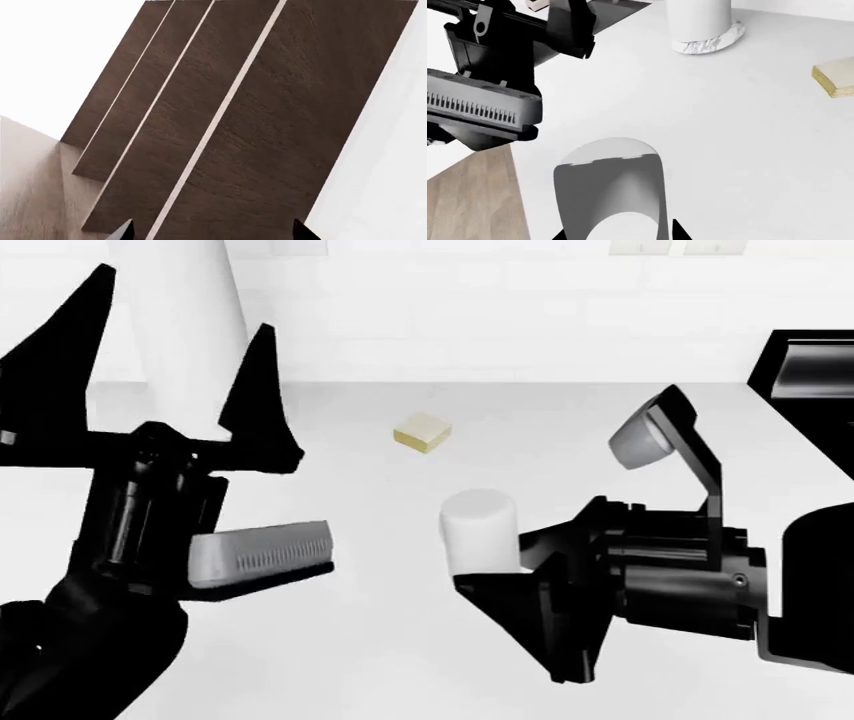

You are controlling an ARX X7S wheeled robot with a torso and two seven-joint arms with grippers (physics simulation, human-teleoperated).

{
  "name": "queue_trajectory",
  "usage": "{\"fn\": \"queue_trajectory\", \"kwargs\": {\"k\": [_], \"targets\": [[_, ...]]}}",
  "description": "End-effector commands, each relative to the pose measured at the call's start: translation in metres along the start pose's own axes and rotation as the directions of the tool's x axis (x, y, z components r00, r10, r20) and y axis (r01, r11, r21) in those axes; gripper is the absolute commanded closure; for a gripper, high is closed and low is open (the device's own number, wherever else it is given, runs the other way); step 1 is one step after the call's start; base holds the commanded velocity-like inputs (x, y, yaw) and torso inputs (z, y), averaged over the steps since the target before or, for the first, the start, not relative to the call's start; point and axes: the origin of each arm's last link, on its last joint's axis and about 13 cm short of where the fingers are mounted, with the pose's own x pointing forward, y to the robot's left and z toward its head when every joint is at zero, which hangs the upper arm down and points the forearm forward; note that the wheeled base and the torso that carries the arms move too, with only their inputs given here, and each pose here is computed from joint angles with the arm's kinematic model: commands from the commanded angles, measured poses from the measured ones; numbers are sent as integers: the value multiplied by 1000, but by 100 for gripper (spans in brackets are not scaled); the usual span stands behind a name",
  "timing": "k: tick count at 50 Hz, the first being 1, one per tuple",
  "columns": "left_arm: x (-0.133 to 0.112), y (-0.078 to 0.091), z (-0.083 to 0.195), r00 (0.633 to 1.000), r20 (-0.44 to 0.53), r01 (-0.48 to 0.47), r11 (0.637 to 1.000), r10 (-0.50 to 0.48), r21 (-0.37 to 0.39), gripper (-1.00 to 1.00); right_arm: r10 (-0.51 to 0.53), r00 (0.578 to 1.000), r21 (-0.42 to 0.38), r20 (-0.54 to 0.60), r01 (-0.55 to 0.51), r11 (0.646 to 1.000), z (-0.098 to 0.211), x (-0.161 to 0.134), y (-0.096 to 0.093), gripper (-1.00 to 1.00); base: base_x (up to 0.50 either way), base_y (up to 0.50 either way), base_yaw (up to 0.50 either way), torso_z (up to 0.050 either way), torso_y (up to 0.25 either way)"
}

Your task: A wet mug is on the counter and needs to be dried. Pick it up and place it upside down in the open cabinet.

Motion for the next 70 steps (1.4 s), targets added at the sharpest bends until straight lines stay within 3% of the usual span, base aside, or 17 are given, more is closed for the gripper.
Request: {"fn": "queue_trajectory", "kwargs": {"k": [1,10,13,26,34,38,45,55,70], "targets": [[-4,14,1,971,-230,16,975,-68,-221,-100,-11,1000,-6,12,11,1000,0,-3,1,100,0,0,0,0,0],[-8,21,1,905,-369,23,892,-210,-451,-100,-22,1000,-15,20,22,1000,-1,-3,3,100,0,0,0,0,0],[-12,19,-2,875,-404,12,847,-266,-532,-100,-28,999,-20,26,29,999,-1,-4,4,100,0,0,0,0,0],[-25,15,-3,796,-480,-41,759,-368,-650,-100,-103,990,-110,96,113,987,4,-17,27,100,0,0,0,0,0],[-23,18,-2,722,-475,-51,646,-504,-762,-100,-110,985,-159,133,131,979,13,-31,46,100,0,0,0,0,1],[-26,21,1,690,-424,-37,556,-587,-831,-100,-112,983,-189,146,138,972,17,-37,57,100,0,0,0,4,0],[-31,24,4,648,-370,-38,457,-666,-889,-100,-120,980,-228,157,154,961,24,-43,70,100,0,0,0,0,0],[-34,23,4,635,-363,-52,430,-682,-901,-100,-129,972,-269,198,180,946,39,-53,87,100,0,0,0,0,0],[-34,22,4,628,-365,-56,427,-687,-902,-100,-173,954,-265,244,237,935,77,-65,100,100,0,0,0,0,0]]}}
